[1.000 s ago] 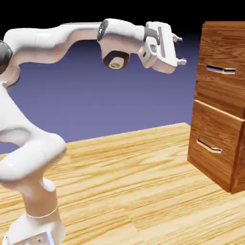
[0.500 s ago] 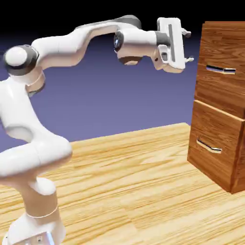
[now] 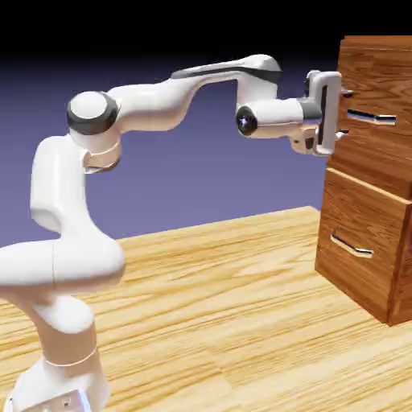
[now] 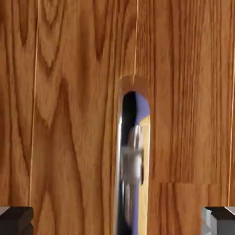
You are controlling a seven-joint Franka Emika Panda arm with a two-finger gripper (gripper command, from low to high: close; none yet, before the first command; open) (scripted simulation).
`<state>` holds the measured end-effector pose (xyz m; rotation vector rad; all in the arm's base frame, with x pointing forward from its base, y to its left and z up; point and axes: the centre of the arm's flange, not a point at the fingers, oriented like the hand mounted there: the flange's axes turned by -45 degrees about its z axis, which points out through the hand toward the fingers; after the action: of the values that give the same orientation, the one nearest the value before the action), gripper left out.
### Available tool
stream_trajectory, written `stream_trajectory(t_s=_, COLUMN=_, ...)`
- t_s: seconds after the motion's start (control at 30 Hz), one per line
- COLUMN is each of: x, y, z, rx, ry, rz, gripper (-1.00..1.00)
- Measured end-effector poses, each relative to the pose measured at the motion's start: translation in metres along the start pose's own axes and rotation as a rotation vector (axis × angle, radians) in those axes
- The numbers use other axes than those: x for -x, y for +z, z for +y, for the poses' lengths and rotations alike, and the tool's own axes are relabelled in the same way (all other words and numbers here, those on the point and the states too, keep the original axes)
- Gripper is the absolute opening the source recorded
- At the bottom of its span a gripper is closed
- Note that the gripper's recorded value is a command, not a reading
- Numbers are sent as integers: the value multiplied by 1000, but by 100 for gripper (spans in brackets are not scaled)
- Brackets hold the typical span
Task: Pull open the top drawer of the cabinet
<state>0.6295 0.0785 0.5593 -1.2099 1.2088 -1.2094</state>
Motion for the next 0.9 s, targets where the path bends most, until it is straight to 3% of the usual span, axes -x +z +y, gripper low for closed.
stream_trajectory(t_s=0.2, x=0, y=49, z=0, rx=0, ry=0, rz=-1, gripper=0)
stream_trajectory(t_s=0.23, x=0, y=50, z=0, rx=0, ry=1, rz=-1, gripper=-100)
stream_trajectory(t_s=0.9, x=0, y=-108, z=0, rx=0, ry=1, rz=-1, gripper=-100)
